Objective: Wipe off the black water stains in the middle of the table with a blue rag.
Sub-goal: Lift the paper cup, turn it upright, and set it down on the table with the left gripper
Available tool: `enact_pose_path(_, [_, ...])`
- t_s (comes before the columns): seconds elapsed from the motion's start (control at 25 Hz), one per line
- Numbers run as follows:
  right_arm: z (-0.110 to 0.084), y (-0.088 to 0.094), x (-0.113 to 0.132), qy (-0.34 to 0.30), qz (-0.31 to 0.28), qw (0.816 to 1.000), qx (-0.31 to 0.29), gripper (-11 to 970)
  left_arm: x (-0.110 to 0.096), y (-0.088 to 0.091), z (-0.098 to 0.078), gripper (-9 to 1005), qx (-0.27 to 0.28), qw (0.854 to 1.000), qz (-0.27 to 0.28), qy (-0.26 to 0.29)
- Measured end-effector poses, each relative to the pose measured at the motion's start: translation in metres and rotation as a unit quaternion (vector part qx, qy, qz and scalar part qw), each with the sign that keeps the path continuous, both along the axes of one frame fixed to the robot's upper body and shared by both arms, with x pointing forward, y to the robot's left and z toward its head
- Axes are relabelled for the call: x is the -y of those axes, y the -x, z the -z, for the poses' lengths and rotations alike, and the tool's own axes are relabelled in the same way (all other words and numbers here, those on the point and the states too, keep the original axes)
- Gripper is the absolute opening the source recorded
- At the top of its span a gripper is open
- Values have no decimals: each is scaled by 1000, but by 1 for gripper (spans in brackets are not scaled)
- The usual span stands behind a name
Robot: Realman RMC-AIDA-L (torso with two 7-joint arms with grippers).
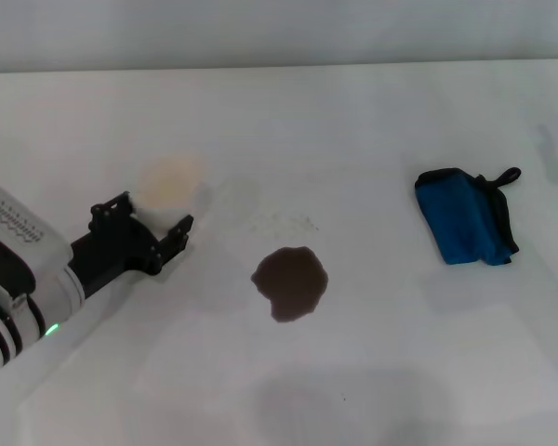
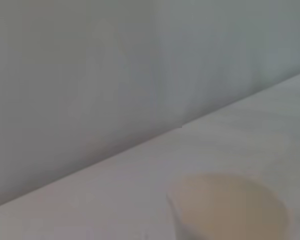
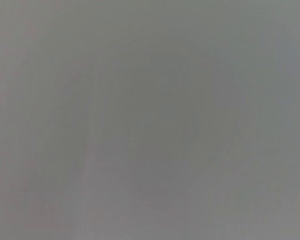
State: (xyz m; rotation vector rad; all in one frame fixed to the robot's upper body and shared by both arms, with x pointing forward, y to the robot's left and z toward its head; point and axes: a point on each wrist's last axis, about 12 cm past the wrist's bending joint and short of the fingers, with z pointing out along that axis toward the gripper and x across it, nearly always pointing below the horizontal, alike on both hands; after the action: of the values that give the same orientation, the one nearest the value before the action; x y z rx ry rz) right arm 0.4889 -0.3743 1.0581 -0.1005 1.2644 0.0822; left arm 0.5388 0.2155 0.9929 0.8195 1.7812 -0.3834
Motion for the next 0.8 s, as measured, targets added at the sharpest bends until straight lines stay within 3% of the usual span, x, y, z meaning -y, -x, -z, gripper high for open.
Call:
enact_pose_path(0.56, [-1, -1, 4, 0, 4, 1000, -5, 478, -8, 12, 9, 601, -10, 1000, -25, -2])
enact_pose_path(0.8, [0, 3, 8, 5, 5, 1000, -7, 478, -9, 13, 10, 711, -7, 1000, -23, -10])
